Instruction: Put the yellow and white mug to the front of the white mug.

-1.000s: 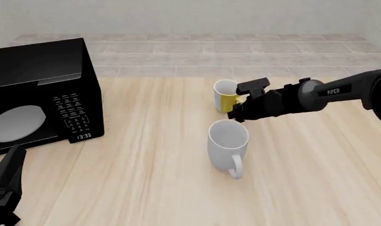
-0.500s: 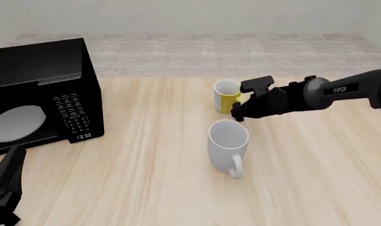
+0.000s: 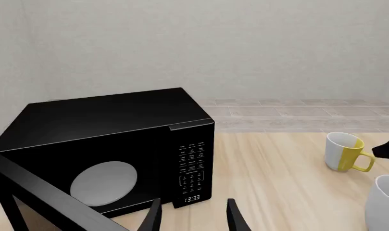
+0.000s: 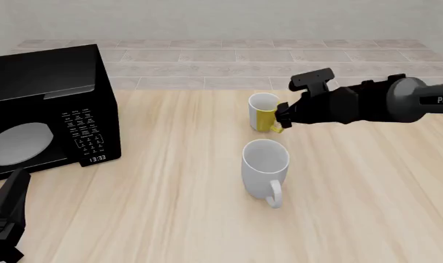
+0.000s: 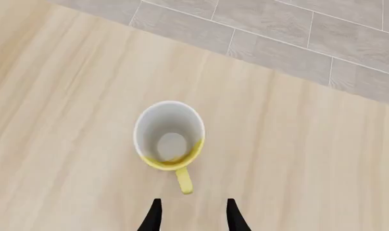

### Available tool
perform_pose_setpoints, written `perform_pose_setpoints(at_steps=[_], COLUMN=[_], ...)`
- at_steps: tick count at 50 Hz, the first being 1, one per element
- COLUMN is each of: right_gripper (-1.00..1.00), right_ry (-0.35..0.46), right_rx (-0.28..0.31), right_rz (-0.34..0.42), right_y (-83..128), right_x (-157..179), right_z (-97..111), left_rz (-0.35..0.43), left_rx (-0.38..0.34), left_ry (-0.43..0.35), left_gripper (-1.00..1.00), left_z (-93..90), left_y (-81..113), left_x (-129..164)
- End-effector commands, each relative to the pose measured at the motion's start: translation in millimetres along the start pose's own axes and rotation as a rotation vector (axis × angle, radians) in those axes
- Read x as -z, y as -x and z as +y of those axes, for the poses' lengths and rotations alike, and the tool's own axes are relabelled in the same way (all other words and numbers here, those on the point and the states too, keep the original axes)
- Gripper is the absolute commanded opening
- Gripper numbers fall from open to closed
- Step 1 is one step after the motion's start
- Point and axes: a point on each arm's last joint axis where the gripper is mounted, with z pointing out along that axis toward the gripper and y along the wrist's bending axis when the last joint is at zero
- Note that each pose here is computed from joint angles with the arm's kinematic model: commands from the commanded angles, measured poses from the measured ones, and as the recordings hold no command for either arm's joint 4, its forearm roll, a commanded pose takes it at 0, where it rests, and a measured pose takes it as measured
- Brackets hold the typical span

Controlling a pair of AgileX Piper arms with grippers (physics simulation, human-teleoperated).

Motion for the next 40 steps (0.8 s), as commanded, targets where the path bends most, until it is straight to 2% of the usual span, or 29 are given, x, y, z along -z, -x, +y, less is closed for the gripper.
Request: perform_pose_setpoints(at_steps=[1, 13, 19, 22, 40], right_gripper=[1.0, 1.0, 1.0, 1.0, 1.0], right_ry=[0.001, 0.013, 0.01, 0.005, -0.025], right_rx=[0.007, 0.036, 0.041, 0.026, 0.025], right_rz=[-0.096, -0.168, -0.237, -0.279, -0.358], right_y=[6, -10, -17, -16, -44], right_x=[48, 93, 124, 140, 187], right_z=[3, 11, 11, 10, 5], left_rz=[0.0, 0.0, 0.0, 0.0, 0.0], left_rx=[0.0, 0.0, 0.0, 0.0, 0.0], left_ry=[0.0, 0.0, 0.0, 0.0, 0.0], left_gripper=[1.0, 1.0, 1.0, 1.0, 1.0], left_z=[0.0, 0.0, 0.0, 0.0, 0.0], left_y=[0.0, 0.0, 0.0, 0.0, 0.0], left_x=[0, 0, 0, 0, 0])
